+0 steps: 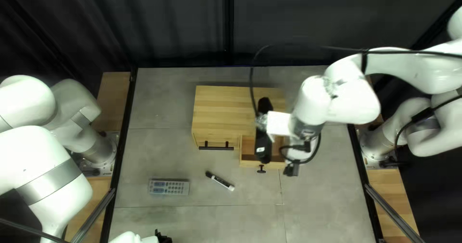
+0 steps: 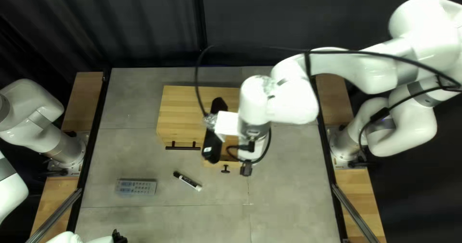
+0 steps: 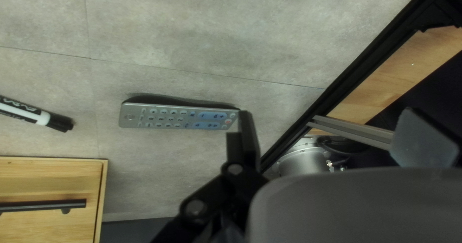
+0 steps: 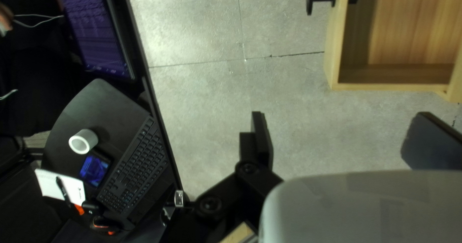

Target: Open drawers and place objects into drawer and close

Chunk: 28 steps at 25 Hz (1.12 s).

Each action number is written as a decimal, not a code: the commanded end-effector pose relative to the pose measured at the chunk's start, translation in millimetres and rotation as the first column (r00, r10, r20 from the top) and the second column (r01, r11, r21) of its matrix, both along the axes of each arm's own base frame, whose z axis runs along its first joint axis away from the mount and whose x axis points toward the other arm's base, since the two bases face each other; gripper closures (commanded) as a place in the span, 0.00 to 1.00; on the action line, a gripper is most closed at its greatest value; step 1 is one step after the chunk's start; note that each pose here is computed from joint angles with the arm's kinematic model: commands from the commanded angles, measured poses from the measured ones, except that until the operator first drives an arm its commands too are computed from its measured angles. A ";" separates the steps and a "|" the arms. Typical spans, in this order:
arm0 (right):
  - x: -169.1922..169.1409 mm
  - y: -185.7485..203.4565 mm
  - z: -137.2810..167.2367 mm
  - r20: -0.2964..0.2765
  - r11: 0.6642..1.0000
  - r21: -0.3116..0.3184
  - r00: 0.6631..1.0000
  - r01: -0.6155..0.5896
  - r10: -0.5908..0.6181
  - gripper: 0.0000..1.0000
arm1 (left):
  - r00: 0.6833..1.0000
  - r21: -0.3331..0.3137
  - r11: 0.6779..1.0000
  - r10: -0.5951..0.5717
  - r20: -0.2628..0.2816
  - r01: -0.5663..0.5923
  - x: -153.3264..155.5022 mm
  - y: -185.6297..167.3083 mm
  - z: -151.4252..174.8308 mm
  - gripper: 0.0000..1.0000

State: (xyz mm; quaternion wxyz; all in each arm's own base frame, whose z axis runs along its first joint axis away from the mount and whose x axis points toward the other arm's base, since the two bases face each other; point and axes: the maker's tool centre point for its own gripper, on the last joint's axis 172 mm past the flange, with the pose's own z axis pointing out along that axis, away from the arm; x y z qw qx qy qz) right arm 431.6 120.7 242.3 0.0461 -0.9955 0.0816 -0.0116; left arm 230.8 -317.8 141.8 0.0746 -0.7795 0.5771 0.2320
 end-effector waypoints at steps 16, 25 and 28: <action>41.5 14.3 -71.6 0.008 0.990 -0.126 0.998 -0.059 0.061 0.00 | 1.000 0.000 1.000 0.000 0.000 0.000 0.0 0.0 0.0 0.00; 43.6 9.8 -92.2 -0.024 0.992 -0.108 0.998 -0.058 0.056 0.00 | 1.000 0.000 1.000 0.000 0.000 0.000 0.0 0.0 0.0 0.00; 42.4 7.7 -91.9 -0.040 0.992 -0.117 0.998 -0.057 0.053 0.00 | 1.000 0.000 1.000 0.000 0.000 0.000 0.0 0.0 0.0 0.00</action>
